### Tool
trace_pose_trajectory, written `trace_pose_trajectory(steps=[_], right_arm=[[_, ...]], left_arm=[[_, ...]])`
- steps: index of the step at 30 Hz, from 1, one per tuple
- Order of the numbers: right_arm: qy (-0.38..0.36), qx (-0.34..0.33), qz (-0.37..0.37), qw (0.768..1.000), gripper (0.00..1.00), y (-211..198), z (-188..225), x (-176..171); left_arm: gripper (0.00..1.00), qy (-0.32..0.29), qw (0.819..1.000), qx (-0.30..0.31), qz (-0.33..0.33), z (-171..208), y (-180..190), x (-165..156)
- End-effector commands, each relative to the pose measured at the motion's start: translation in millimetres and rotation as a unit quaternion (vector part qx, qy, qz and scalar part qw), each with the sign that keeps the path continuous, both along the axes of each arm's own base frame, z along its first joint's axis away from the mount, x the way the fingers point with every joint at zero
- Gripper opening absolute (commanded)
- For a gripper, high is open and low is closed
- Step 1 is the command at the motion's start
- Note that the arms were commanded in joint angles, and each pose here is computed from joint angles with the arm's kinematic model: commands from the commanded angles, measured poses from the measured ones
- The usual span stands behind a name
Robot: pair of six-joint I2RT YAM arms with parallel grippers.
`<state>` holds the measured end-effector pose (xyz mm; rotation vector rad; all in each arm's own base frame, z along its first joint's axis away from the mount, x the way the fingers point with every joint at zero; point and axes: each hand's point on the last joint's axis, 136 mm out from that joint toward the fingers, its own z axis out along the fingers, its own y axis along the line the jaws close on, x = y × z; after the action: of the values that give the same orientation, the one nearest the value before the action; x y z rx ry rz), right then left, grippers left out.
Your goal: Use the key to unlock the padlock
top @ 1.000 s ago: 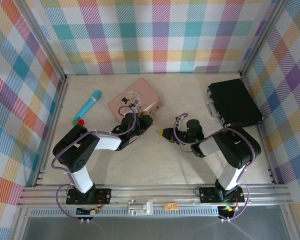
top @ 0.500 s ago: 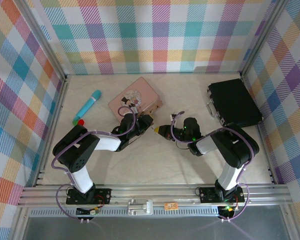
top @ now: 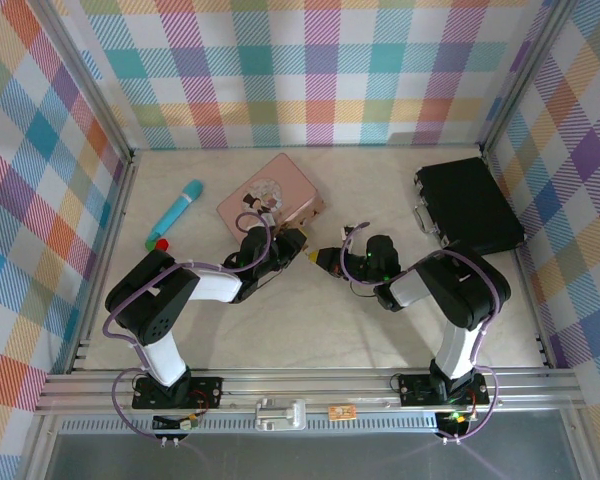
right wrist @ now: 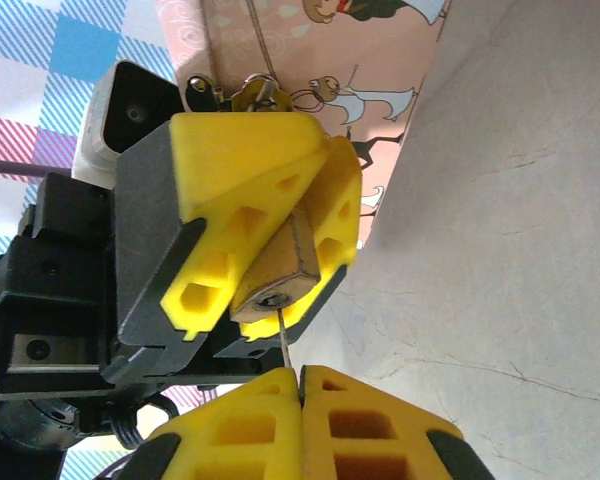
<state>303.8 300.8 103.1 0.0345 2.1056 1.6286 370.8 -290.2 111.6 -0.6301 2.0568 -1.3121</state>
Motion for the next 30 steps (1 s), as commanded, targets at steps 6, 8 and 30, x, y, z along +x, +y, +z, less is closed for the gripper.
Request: trace_pose_trajectory(steps=[6, 8, 30], right_arm=[[-0.030, 0.033, -0.007, 0.999, 0.00, 6, 22, 12], [-0.031, 0.033, -0.007, 0.999, 0.00, 5, 25, 10], [-0.020, 0.033, -0.015, 0.999, 0.00, -10, 30, 8]], left_arm=[[0.00, -0.048, 0.997, -0.058, -0.017, 39, -13, -3], [0.00, -0.048, 0.997, -0.055, -0.017, 38, -13, -3], [0.00, -0.052, 0.998, -0.043, -0.017, 39, -14, -2]])
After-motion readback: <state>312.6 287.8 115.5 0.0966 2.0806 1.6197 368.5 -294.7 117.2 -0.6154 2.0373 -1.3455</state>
